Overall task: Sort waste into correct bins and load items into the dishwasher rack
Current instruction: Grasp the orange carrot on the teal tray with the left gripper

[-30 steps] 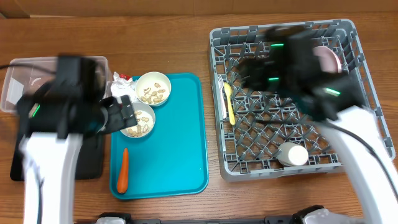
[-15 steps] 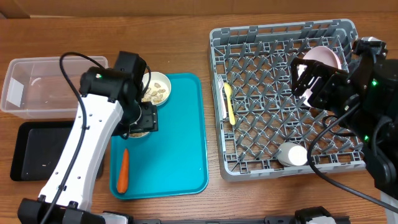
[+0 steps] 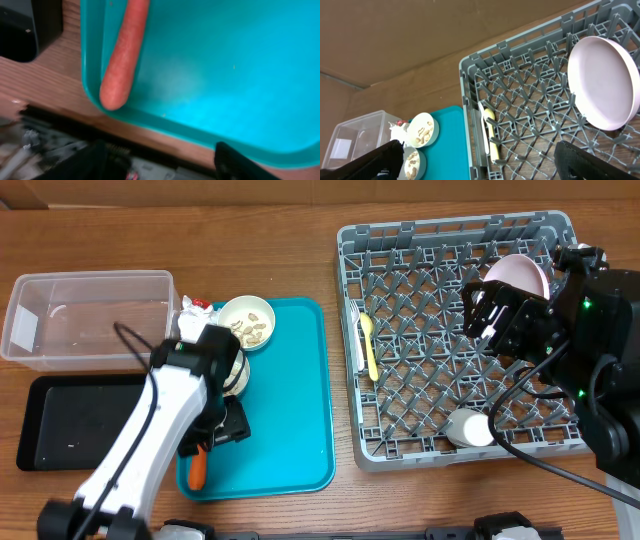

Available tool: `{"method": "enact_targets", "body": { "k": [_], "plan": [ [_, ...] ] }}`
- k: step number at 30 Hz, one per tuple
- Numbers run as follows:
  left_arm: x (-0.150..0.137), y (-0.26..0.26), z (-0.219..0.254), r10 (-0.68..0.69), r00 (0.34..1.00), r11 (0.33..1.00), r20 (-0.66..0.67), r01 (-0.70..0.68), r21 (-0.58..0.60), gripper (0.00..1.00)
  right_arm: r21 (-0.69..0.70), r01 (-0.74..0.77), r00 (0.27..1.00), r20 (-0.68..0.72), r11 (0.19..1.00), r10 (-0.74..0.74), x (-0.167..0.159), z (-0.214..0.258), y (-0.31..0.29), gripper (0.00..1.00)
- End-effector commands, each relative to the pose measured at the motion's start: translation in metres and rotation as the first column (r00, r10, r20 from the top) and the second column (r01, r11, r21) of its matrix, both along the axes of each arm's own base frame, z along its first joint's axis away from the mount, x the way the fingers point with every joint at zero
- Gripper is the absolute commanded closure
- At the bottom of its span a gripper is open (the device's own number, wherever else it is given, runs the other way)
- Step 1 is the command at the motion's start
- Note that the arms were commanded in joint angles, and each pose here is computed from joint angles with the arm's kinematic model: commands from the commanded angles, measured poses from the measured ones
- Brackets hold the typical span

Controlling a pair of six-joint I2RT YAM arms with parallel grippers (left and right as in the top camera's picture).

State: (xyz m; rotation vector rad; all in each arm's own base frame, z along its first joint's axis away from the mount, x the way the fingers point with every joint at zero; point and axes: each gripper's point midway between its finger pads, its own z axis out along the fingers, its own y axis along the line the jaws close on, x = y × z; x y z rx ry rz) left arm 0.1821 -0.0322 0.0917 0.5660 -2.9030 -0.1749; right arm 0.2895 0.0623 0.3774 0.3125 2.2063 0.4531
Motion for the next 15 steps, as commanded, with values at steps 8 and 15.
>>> {"method": "enact_targets", "body": {
  "k": [8,15],
  "plan": [
    [-0.008,0.012,-0.052,0.246,0.960,0.968,0.132,-0.251,0.018,0.20,-0.007,0.007,1.000,0.019,1.000,-0.007,-0.001,0.006,-0.003,0.00],
    [-0.018,0.022,-0.069,0.252,0.957,0.962,0.140,-0.263,0.068,0.20,-0.008,0.007,1.000,0.013,1.000,-0.006,-0.001,0.004,-0.003,0.00]
  ]
}}
